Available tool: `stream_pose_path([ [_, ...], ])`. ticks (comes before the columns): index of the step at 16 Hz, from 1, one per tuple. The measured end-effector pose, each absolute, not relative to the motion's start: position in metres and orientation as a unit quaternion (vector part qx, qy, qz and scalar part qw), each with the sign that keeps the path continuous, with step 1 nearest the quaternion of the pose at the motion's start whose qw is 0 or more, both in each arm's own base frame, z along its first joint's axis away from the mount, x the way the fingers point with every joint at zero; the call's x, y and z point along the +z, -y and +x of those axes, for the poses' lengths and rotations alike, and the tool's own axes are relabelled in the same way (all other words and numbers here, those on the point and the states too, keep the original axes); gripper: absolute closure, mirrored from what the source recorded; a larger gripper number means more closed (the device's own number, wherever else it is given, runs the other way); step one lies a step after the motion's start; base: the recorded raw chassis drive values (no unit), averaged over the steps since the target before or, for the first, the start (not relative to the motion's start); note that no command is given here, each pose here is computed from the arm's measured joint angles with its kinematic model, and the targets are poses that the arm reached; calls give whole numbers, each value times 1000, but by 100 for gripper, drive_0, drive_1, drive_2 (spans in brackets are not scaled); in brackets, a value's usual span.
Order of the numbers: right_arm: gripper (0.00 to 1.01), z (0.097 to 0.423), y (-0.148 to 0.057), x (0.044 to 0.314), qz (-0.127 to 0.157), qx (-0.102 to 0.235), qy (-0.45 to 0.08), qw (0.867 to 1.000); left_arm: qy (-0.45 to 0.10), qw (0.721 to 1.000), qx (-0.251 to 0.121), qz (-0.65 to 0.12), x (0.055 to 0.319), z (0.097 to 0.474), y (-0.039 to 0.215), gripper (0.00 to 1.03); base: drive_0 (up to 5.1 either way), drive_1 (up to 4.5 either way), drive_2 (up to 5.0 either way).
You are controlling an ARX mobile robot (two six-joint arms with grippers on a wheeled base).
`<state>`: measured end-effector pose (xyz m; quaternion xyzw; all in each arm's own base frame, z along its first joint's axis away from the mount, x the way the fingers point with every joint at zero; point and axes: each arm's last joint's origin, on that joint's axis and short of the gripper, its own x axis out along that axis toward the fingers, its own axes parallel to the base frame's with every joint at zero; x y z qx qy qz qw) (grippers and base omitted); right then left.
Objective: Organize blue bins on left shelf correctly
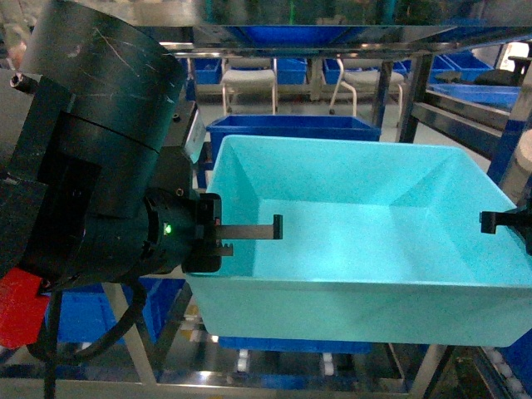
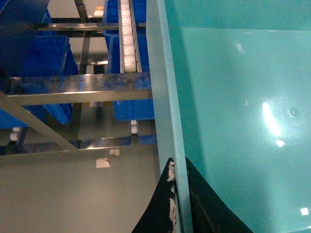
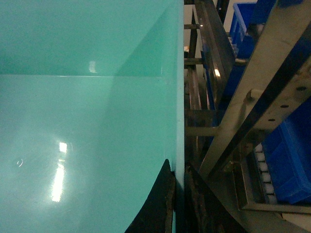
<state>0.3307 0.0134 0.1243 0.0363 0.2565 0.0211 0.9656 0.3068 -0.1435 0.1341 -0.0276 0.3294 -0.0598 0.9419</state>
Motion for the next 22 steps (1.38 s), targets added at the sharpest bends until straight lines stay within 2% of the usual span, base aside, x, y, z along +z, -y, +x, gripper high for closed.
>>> stream_pose_path([
  [11, 99, 331, -11, 125, 37, 17, -255, 966, -326, 943, -63, -28, 135, 306, 146, 101, -21, 107, -148],
  [16, 99, 331, -16, 125, 36, 27, -255, 966, -328, 942, -56, -29, 134, 308, 141, 101, -21, 107, -148],
  [22, 99, 331, -13, 125, 36, 20, -255, 966, -328, 942, -61, -27, 134, 307, 144, 101, -14, 71, -99],
])
